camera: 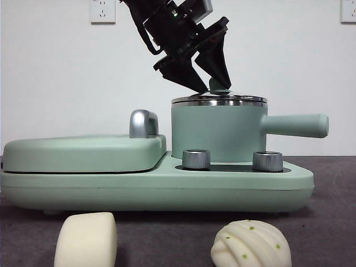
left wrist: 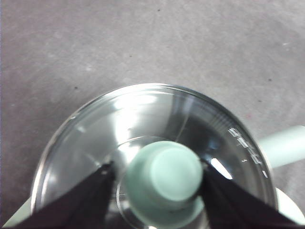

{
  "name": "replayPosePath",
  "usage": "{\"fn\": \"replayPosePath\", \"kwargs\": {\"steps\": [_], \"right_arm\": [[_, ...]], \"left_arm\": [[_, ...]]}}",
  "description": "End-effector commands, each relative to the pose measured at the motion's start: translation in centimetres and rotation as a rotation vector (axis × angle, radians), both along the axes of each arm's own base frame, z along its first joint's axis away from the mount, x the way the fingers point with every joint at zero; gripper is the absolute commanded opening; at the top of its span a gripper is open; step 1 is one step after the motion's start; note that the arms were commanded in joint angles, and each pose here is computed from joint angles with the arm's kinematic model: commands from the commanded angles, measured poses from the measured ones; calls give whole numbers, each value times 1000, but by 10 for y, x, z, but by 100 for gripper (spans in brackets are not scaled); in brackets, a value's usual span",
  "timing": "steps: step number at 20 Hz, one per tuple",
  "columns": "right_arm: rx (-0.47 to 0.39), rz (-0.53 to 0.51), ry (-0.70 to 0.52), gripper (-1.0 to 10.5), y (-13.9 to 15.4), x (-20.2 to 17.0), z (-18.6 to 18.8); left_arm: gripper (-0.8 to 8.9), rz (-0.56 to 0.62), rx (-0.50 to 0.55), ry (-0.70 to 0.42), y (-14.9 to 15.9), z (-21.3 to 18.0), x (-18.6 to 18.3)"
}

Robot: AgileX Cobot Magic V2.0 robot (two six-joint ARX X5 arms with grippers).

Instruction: Put the buns in a small steamer

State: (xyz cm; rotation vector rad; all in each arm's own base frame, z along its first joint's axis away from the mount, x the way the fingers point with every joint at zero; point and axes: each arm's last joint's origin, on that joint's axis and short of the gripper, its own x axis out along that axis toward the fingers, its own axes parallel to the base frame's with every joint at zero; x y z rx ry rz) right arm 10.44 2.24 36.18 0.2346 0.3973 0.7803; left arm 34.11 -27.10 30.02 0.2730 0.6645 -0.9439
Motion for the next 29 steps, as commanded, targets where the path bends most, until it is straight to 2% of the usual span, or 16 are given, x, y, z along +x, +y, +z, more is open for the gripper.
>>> {"fn": "replayPosePath", "kwargs": {"steps": [1,6,11,14,20,24,29], "right_arm": [[7,-2,-11,460,0,0,5],[7,-2,-10,460,0,0,5],[7,-2,-10,460,0,0,5],[16,20,-1,459,1,-1,4],[21,74,82,459,7,6,-2],[-5,161,225,458,30,23,-14],[-181,240,389,458,93,37,-36]], "left_arm": [[203,-20,3,-19,-8,-1,2],[50,-27,-12,-42,-11,1,2],[15,-9,-23,-33,-8,10,3],[15,1,-27,-35,-3,33,3],[15,22,-67,-115,20,110,-5],[15,68,-88,-161,51,146,-14],[15,167,-76,-185,101,168,-19]]}}
